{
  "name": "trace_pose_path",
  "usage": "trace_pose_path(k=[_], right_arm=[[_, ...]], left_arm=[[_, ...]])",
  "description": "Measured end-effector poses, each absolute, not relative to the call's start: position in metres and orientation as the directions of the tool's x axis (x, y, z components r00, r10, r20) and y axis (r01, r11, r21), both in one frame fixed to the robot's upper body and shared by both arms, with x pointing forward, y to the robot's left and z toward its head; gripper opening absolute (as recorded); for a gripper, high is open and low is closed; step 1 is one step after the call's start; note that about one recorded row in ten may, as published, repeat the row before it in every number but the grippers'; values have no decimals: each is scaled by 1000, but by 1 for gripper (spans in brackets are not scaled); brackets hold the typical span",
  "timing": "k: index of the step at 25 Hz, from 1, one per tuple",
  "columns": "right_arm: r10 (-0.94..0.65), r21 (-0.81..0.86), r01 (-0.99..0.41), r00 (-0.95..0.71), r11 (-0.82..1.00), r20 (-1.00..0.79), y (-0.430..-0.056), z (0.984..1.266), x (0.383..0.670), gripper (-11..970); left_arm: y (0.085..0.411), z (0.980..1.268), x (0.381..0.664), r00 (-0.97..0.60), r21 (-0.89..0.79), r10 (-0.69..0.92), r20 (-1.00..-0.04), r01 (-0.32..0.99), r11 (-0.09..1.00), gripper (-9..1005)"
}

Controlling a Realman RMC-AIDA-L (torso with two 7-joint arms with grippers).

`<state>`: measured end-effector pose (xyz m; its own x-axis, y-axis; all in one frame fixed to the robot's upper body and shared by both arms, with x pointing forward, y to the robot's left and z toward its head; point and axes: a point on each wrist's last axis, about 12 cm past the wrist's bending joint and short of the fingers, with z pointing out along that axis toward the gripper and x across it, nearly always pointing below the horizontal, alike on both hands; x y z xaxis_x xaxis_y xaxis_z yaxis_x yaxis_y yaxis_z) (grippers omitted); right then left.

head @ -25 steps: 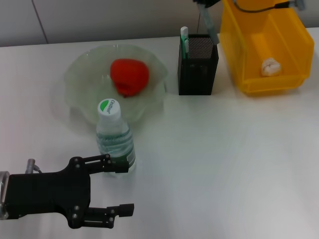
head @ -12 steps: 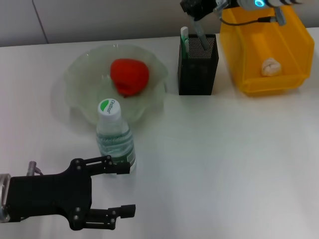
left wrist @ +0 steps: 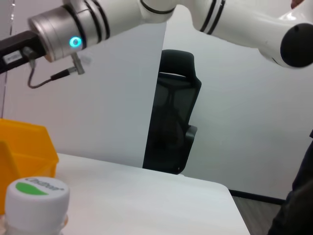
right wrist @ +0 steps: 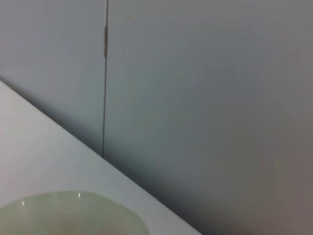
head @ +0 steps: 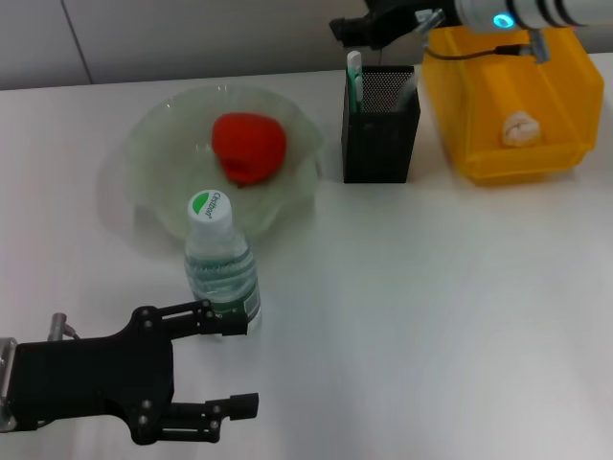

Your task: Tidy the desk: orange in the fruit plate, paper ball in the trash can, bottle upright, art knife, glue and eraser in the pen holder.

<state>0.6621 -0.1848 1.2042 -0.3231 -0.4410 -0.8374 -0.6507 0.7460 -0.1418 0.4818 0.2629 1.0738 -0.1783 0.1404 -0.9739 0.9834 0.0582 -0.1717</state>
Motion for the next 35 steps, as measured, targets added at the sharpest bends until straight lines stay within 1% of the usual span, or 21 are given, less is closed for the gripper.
trace_pose_path(k=[3, 8, 11, 13, 17, 22, 27, 33, 35], right_arm=[[-385, -98, -648, -317, 755, -867, -195, 1211, 651, 546], [-265, -12, -658, -286, 753, -921, -228, 1221, 612, 676], [-197, 52, -691, -276, 721, -941, -252, 1216, 583, 676], [-136, 130, -721, -298, 680, -945, -267, 1207, 565, 676], [-81, 241, -784, -346, 572, -935, -291, 1175, 532, 676], [-79, 254, -864, -318, 435, -945, -314, 1137, 499, 676], [-151, 264, -892, -337, 366, -929, -326, 1111, 488, 676], [-296, 300, -913, -377, 276, -878, -313, 1087, 487, 676], [-304, 300, -915, -376, 270, -875, -311, 1085, 486, 676]], left_arm=[[264, 1074, 481, -183, -176, 129, -975, 982, 67, 815], [267, 1076, 482, -222, -213, 117, -968, 973, 85, 815], [267, 1077, 482, -232, -224, 115, -966, 971, 81, 815], [268, 1078, 482, -236, -229, 114, -965, 970, 77, 815], [268, 1076, 481, -255, -247, 117, -960, 966, 82, 815], [270, 1075, 483, -297, -285, 141, -945, 954, 97, 815], [273, 1073, 485, -346, -332, 184, -920, 937, 105, 815], [279, 1072, 490, -376, -353, 232, -897, 926, 135, 815], [279, 1073, 492, -379, -356, 243, -893, 925, 135, 815]])
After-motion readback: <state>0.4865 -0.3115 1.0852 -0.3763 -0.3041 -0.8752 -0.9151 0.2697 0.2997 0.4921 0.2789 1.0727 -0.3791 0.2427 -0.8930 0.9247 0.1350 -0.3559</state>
